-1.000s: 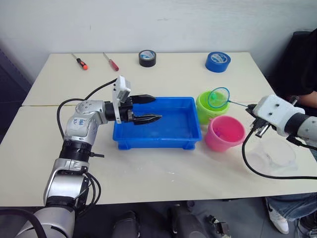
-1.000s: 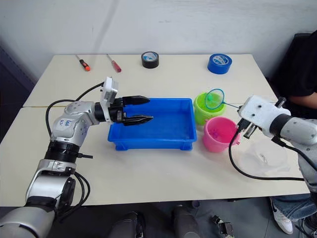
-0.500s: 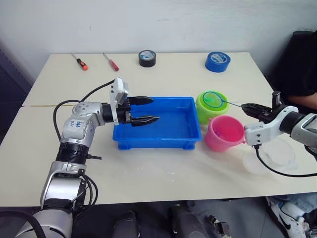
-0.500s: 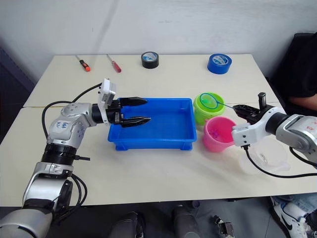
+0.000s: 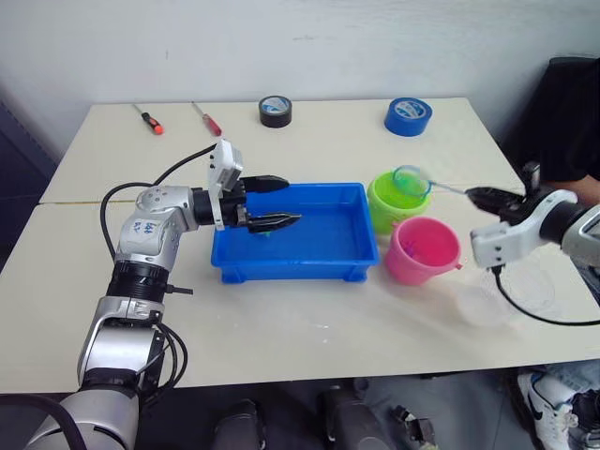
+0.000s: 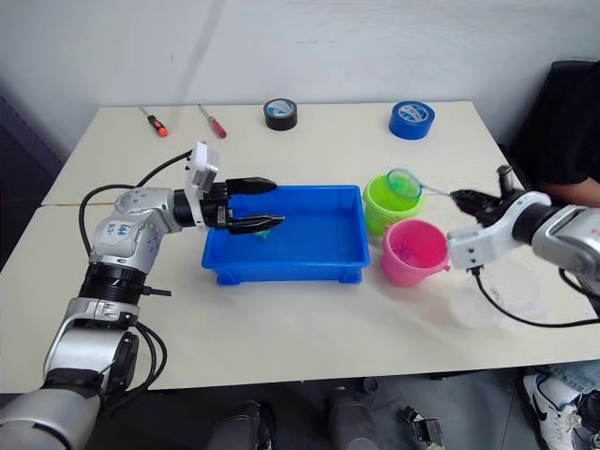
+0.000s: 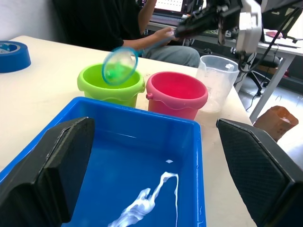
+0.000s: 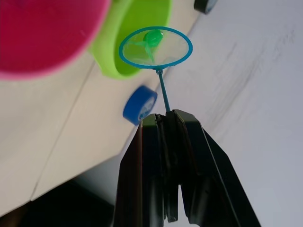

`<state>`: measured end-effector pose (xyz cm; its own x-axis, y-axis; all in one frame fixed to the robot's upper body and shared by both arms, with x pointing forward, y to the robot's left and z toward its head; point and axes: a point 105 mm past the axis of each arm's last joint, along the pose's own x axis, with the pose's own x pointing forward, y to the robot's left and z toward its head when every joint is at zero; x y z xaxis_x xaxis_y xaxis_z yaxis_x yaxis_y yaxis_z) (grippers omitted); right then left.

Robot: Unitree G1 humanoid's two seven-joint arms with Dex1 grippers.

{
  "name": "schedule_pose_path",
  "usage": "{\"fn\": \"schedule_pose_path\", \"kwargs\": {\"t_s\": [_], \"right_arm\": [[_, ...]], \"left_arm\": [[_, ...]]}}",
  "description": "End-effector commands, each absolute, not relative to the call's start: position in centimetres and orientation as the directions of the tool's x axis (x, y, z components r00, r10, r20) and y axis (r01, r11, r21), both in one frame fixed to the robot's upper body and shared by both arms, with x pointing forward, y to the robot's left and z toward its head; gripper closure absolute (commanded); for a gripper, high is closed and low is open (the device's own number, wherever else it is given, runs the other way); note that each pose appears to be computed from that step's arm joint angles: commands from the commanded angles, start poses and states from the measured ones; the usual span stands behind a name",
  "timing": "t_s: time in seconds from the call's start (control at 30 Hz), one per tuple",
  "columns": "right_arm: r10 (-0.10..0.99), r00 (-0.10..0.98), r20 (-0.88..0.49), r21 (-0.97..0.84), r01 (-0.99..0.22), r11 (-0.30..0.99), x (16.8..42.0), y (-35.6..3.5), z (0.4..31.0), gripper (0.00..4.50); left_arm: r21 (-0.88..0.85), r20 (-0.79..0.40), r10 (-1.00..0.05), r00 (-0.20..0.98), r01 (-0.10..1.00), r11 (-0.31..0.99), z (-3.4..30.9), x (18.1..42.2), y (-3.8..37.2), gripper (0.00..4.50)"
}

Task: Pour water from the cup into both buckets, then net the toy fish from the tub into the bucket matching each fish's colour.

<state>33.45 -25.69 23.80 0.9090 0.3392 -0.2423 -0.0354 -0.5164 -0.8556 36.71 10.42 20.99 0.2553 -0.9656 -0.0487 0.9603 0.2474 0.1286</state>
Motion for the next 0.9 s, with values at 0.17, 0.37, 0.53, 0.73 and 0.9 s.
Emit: {"fn": "schedule_pose_path", "kwargs": {"t_s": [0.17, 0.37, 0.53, 0.73, 0.9], "right_arm": [[0.347, 0.911, -0.223, -0.857, -0.013, -0.516, 33.2, -26.0, 24.6, 4.50], [0.372, 0.912, -0.174, -0.887, 0.019, -0.462, 33.3, -25.3, 26.3, 4.50], [0.406, 0.889, -0.211, -0.864, 0.024, -0.503, 33.1, -24.4, 25.2, 4.50], [0.402, 0.880, -0.252, -0.850, -0.003, -0.526, 33.4, -24.3, 23.6, 4.50], [0.425, 0.842, -0.333, -0.815, -0.031, -0.579, 33.2, -23.5, 21.9, 4.50]], "left_arm": [[0.180, -0.031, -0.965, 0.262, 0.951, 0.253, 21.9, 36.5, 10.7, 0.02], [0.183, -0.039, -0.960, 0.276, 0.947, 0.264, 21.7, 36.4, 11.2, 0.02], [0.182, -0.038, -0.960, 0.279, 0.946, 0.268, 21.7, 36.3, 11.3, 0.02], [0.188, -0.037, -0.958, 0.284, 0.944, 0.272, 22.0, 36.3, 11.3, 0.02], [0.191, -0.038, -0.955, 0.295, 0.940, 0.283, 22.1, 36.5, 11.6, 0.02]]}}
